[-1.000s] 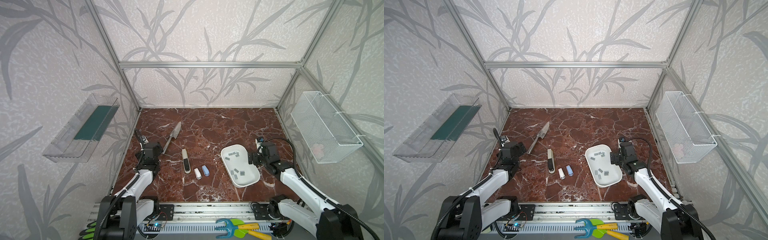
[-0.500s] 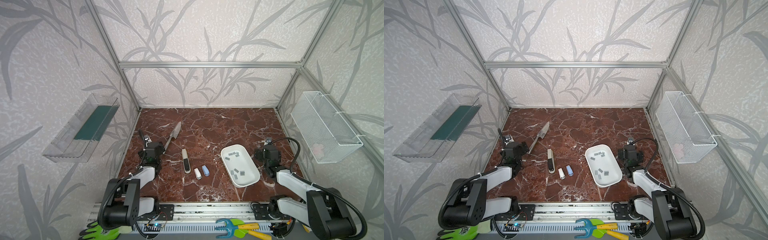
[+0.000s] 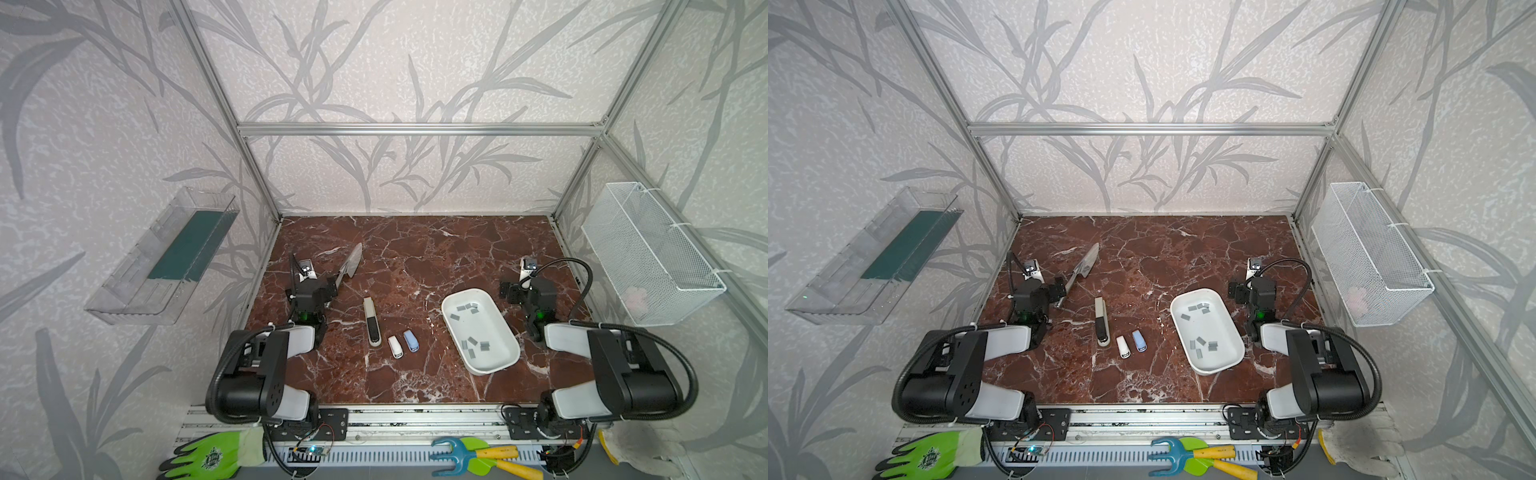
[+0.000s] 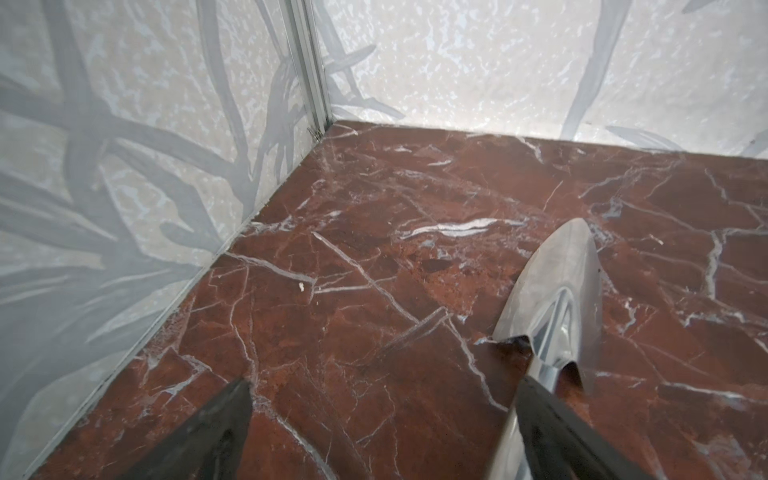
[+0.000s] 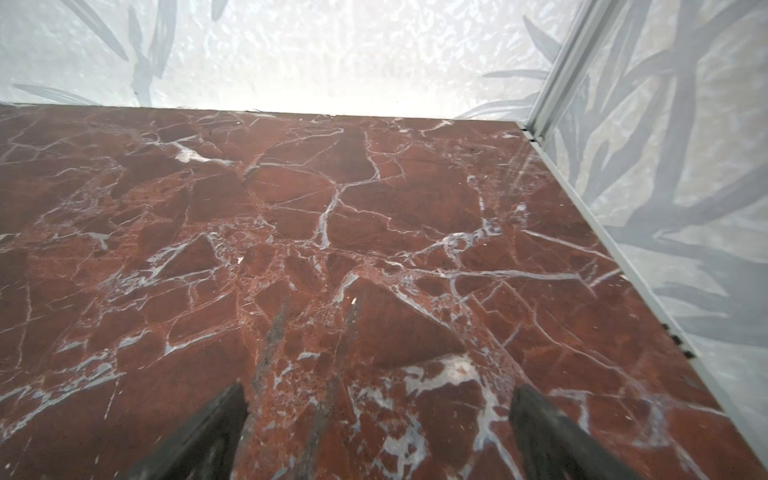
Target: Load the staples into the stapler
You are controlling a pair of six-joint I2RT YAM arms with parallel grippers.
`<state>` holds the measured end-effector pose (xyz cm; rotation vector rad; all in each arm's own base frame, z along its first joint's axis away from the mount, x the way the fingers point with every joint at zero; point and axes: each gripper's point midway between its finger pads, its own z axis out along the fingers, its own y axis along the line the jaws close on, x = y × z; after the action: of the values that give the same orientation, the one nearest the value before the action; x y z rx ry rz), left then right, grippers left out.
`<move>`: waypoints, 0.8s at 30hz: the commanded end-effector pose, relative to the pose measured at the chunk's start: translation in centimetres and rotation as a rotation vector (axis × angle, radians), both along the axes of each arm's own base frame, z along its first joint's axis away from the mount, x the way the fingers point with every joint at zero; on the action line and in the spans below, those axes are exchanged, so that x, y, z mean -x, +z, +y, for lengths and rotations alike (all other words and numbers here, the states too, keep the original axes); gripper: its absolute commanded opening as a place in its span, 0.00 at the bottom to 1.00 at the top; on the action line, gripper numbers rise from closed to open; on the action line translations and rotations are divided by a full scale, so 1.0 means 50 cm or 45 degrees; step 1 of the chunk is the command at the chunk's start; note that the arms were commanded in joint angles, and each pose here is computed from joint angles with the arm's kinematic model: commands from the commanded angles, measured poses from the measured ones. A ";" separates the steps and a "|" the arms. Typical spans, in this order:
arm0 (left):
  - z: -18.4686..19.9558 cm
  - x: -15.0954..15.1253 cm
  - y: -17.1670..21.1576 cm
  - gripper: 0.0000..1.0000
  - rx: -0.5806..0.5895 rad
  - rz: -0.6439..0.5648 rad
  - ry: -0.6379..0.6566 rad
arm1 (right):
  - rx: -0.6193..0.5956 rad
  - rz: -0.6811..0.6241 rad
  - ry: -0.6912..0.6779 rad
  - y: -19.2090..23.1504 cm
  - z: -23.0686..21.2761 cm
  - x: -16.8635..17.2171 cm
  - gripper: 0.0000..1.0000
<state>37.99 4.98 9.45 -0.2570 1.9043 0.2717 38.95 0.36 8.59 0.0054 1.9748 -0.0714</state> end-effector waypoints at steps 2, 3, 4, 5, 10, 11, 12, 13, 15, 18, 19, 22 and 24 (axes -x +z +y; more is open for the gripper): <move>-0.020 -0.011 0.008 0.98 -0.012 -0.059 -0.108 | -0.043 -0.081 0.142 0.017 0.038 -0.015 0.99; -0.018 -0.013 0.006 0.98 -0.007 -0.036 -0.098 | -0.039 -0.070 0.145 0.017 0.039 -0.015 0.99; -0.014 -0.018 0.006 0.99 -0.009 -0.026 -0.083 | -0.037 -0.056 0.149 0.017 0.040 -0.015 0.99; -0.004 -0.019 0.004 0.99 -0.010 -0.035 -0.045 | -0.036 -0.040 0.150 0.015 0.040 -0.015 0.99; 0.025 -0.010 0.011 0.99 -0.002 -0.087 0.071 | -0.036 -0.040 0.153 0.014 0.041 -0.015 0.99; 0.025 -0.011 0.011 0.99 -0.006 -0.094 0.071 | -0.035 -0.041 0.153 0.015 0.040 -0.015 0.99; 0.025 -0.009 0.010 0.99 0.001 -0.085 0.072 | -0.036 -0.042 0.155 0.015 0.041 -0.015 0.99; 0.026 -0.009 0.009 0.99 0.001 -0.081 0.075 | -0.035 -0.040 0.155 0.014 0.041 -0.015 0.99; 0.026 -0.011 0.012 0.99 -0.006 -0.090 0.071 | -0.032 -0.041 0.157 0.015 0.042 -0.015 0.99; 0.024 -0.011 0.011 0.99 -0.006 -0.090 0.069 | -0.030 -0.041 0.157 0.015 0.042 -0.015 0.99; 0.024 -0.011 0.012 0.99 -0.004 -0.089 0.070 | -0.028 -0.041 0.156 0.015 0.042 -0.015 0.99; 0.024 -0.011 0.011 0.99 -0.004 -0.089 0.069 | -0.022 -0.041 0.156 0.015 0.044 -0.015 0.99; 0.024 -0.011 0.011 0.99 -0.006 -0.089 0.069 | -0.008 -0.038 0.152 0.014 0.045 -0.015 0.99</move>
<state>38.17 5.81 9.13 -0.2956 1.8686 0.2914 38.89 2.34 7.55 -0.0904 1.9950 0.0262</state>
